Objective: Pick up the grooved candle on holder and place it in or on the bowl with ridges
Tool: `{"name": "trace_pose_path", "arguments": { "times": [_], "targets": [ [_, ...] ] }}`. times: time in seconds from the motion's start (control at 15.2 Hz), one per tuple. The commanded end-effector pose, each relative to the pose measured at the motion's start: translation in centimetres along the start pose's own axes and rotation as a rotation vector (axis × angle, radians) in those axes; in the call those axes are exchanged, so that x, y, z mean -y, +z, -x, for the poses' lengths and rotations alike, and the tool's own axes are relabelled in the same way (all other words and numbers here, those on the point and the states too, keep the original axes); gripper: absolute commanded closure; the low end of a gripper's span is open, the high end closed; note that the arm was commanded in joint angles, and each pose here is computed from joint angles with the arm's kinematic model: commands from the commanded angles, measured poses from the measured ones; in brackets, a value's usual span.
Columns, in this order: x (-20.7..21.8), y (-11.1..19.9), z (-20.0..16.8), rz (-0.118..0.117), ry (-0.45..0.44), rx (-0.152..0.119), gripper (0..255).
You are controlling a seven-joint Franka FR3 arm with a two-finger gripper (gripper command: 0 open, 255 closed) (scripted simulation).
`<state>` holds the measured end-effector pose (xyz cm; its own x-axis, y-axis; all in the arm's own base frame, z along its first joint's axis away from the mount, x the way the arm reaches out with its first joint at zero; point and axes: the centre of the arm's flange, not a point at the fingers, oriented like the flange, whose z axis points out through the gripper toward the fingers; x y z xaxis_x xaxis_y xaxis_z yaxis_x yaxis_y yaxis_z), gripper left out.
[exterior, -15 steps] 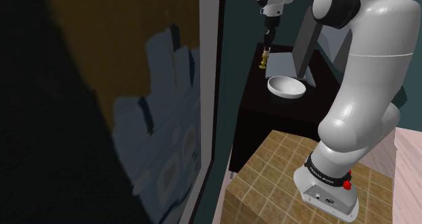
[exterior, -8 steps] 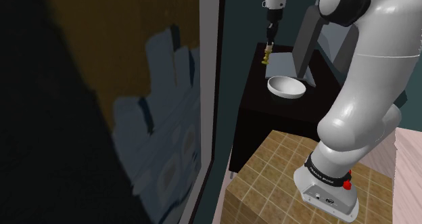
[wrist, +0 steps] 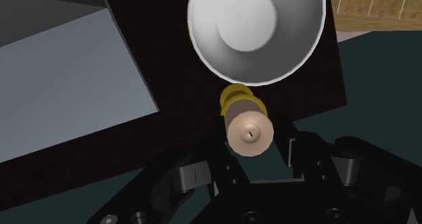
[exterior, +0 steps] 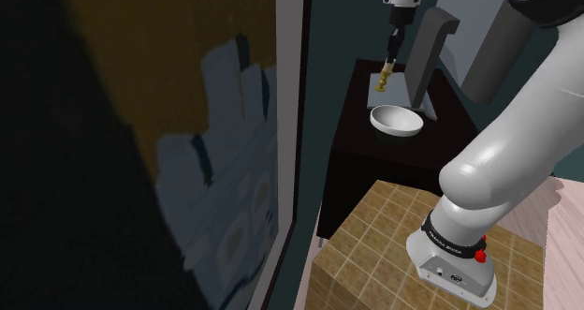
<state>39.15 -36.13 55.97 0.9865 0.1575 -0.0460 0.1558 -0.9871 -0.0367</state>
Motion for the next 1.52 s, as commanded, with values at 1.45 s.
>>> {"name": "trace_pose_path", "arguments": {
  "times": [1.45],
  "targets": [
    [4.3, 7.8, 7.7, -0.001, -0.001, 0.000, 255]
  ]
}}
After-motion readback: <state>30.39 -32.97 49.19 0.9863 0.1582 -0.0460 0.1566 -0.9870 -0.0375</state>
